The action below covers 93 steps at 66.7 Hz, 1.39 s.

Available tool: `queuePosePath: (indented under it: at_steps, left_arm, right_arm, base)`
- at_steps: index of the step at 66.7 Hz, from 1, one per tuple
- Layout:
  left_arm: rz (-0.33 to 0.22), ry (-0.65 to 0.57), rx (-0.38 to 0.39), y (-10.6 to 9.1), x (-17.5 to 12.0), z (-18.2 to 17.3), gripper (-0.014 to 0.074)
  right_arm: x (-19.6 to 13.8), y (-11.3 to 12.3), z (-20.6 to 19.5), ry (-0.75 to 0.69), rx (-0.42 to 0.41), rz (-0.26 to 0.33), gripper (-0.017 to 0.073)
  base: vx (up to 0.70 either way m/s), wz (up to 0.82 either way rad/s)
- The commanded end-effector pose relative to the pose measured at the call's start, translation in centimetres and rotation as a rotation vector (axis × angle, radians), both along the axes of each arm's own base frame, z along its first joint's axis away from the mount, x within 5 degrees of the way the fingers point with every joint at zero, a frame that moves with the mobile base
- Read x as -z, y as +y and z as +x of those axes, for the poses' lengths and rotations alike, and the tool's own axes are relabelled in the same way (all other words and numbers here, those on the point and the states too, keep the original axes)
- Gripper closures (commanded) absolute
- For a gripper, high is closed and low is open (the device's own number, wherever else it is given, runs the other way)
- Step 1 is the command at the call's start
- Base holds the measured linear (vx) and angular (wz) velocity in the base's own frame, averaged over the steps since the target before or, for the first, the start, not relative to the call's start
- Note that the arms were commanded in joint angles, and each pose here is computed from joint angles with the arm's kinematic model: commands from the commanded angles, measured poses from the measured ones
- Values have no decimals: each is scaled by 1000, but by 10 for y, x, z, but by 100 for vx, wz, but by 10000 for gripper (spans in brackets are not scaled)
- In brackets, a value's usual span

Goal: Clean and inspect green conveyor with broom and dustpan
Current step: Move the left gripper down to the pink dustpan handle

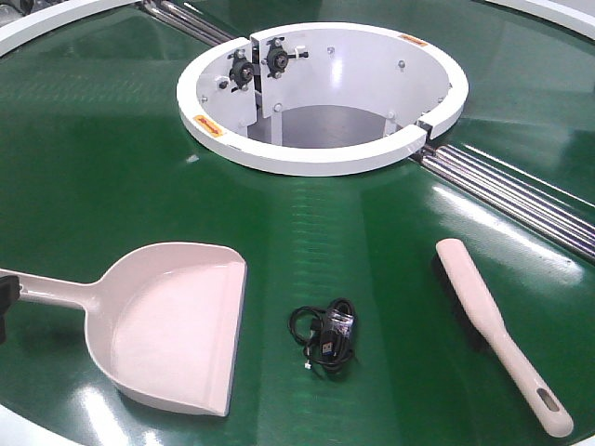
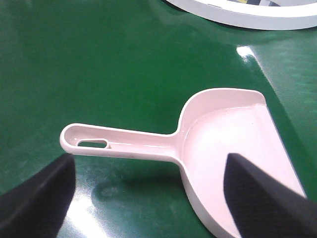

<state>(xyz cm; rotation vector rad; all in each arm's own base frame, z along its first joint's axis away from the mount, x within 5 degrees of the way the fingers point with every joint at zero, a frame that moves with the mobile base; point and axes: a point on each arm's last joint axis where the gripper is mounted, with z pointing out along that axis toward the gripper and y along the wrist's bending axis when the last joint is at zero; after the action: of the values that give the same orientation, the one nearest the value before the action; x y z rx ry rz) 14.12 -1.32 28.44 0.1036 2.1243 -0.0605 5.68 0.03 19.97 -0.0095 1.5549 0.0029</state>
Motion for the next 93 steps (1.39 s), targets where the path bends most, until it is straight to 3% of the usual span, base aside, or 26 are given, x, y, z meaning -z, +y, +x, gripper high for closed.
queuePosePath:
  at_steps: [1, 12, 18, 26, 43, 48, 64, 77, 93]
  left_arm:
    - [-24, -109, 3, -2, -18, 5, -13]
    - [-67, -149, -10, -3, -32, 8, 14]
    - [-51, -96, 1, -4, -46, 15, 39]
    - [32, 30, 58, -7, -63, 31, 65]
    - [231, 368, 253, -13, -80, 77, 71]
    - [253, 443, 295, -14, -82, 88, 71]
    - [384, 491, 434, -16, -90, 122, 71]
    - [391, 546, 461, -18, -80, 138, 71]
    - [392, 603, 440, -17, -65, 150, 71]
  right_arm:
    - [-1, 0, -1, -73, 2, -14, 569]
    - [-1, 0, -1, -73, 2, -14, 569]
    - [-1, 0, -1, -73, 2, -14, 569]
    - [-1, 0, -1, -73, 2, -14, 569]
    - [-1, 0, -1, -73, 2, -14, 569]
    - [-1, 0, -1, -73, 2, -14, 569]
    - [-1, 0, -1, -73, 2, -14, 569]
    - [-1, 0, -1, -73, 2, -14, 569]
    - [-1, 0, -1, -73, 2, -14, 569]
  base:
    - [0, 0]
    - [0, 0]
    - [0, 0]
    - [0, 0]
    - [0, 0]
    - [0, 0]
    - [0, 0]
    - [0, 0]
    - [0, 0]
